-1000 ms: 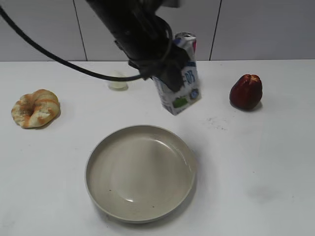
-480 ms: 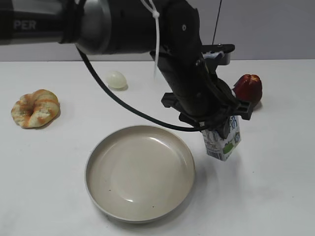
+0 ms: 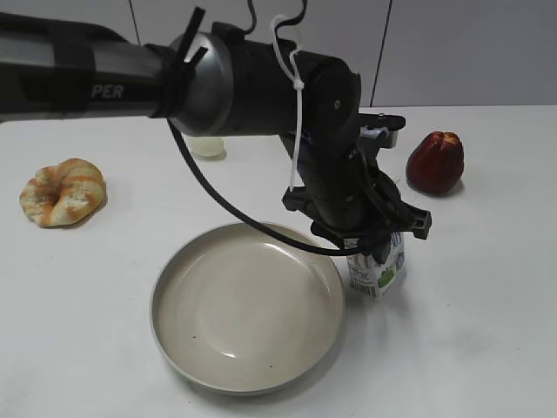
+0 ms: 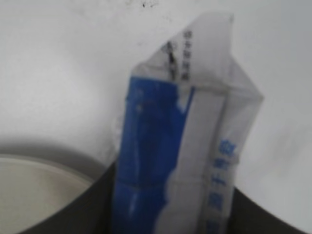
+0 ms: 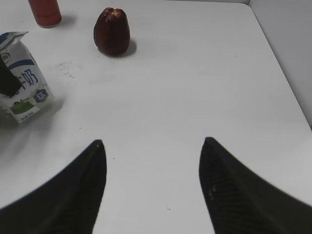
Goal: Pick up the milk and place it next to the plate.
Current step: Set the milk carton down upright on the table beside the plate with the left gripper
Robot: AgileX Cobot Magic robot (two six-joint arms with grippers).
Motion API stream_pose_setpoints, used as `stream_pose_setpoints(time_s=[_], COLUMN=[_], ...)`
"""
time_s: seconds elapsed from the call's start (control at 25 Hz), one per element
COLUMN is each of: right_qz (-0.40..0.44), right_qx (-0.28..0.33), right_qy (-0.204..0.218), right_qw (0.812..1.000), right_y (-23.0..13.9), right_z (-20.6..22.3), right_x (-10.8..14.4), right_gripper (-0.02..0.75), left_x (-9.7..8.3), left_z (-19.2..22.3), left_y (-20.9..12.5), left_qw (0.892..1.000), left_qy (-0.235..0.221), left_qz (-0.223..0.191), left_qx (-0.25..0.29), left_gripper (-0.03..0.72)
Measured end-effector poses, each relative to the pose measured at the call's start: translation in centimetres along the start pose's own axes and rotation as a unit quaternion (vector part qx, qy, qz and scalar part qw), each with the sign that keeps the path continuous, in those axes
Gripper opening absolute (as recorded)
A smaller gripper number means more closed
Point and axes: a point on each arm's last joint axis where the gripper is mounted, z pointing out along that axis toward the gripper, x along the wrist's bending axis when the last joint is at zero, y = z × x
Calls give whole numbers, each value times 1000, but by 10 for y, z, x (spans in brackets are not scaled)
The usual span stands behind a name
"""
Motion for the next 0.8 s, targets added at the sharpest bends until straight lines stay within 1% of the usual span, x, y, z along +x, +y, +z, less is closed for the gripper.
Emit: stream_pose_setpoints(time_s=[0.12, 0.2, 0.28, 0.4, 0.6, 0.72, 0.8], right_qz=[0, 0, 0, 0, 0, 0, 0], right_qx=[0, 0, 0, 0, 0, 0, 0], right_qy=[0, 0, 0, 0, 0, 0, 0], right_qw=[1000, 1000, 1000, 1000, 1000, 1000, 1000], right_y=[0, 0, 0, 0, 0, 0, 0], right_z=[0, 0, 0, 0, 0, 0, 0], right_x=[0, 0, 0, 0, 0, 0, 0], right_gripper=[458, 458, 458, 458, 458, 458, 458], left_x=[1, 1, 1, 1, 0, -5, -11], left_z=[3, 3, 3, 2, -1, -19, -43], left_y=[0, 1, 1, 2, 2, 3, 5], left_qw=[1000, 1000, 1000, 1000, 1000, 1000, 1000], left_qy=[3, 3, 3, 2, 1, -5, -12], left_qz=[1, 2, 3, 3, 2, 6, 11], left_qx=[1, -4, -7, -11, -7, -13, -27], left_gripper=[302, 316, 354, 442, 541, 598, 616])
